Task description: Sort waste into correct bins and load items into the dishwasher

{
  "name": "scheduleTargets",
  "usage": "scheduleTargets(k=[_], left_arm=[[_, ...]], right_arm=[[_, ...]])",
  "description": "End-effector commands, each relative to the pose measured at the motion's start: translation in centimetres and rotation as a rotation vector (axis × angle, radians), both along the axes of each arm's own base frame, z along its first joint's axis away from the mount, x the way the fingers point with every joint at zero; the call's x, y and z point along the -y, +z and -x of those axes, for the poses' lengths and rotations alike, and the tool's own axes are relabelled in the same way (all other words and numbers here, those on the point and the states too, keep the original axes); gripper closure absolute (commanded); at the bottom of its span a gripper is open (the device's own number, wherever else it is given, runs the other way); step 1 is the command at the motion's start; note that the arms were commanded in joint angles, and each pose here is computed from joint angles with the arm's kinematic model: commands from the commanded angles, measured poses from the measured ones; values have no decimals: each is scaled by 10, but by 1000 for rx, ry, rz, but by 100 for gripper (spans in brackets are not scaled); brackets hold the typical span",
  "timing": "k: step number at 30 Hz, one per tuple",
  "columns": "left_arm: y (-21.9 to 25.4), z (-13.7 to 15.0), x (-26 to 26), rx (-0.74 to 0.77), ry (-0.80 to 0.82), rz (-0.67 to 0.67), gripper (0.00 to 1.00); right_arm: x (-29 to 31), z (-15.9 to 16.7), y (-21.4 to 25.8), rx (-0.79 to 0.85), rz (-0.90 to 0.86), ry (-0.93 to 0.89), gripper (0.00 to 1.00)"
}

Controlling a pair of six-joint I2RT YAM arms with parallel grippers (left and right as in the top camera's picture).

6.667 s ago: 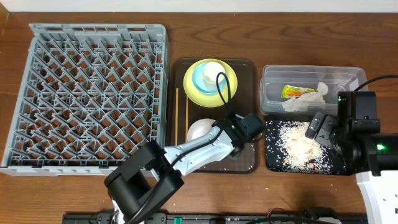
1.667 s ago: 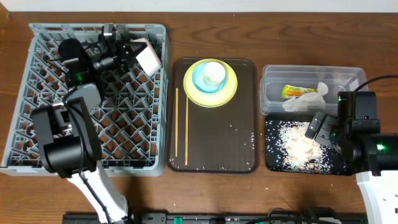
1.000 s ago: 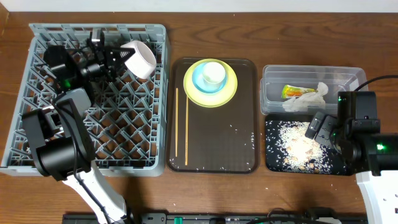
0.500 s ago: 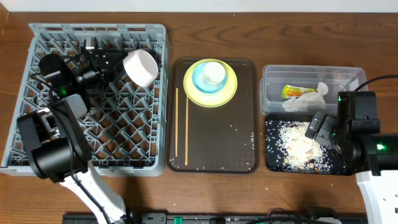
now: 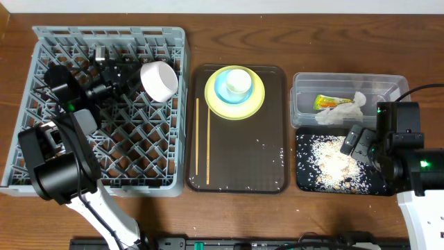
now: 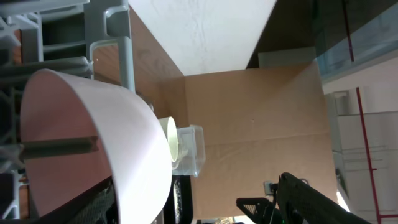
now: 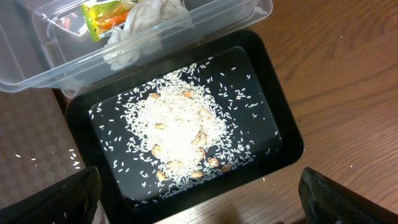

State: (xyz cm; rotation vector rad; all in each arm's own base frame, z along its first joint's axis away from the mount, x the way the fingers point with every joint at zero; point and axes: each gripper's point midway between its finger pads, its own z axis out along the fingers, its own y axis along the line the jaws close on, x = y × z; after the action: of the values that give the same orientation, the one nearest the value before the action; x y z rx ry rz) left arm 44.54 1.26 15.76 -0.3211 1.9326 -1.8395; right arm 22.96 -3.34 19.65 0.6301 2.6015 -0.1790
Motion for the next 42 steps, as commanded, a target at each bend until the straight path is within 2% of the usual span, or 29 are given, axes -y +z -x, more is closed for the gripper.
scheduleTargets(k=[1, 15, 31, 42], left_arm=[[-4, 5, -2, 32, -5, -15, 23], [-9, 5, -15, 26, 44, -18, 23], [-9, 1, -25, 96, 92, -67, 21], [-6, -6, -29, 63, 143, -57, 21]], right_arm=[[3, 0, 2, 5, 8, -8, 1], [3, 0, 2, 5, 8, -8, 1], [3, 0, 2, 5, 8, -8, 1], [3, 0, 2, 5, 8, -8, 1]])
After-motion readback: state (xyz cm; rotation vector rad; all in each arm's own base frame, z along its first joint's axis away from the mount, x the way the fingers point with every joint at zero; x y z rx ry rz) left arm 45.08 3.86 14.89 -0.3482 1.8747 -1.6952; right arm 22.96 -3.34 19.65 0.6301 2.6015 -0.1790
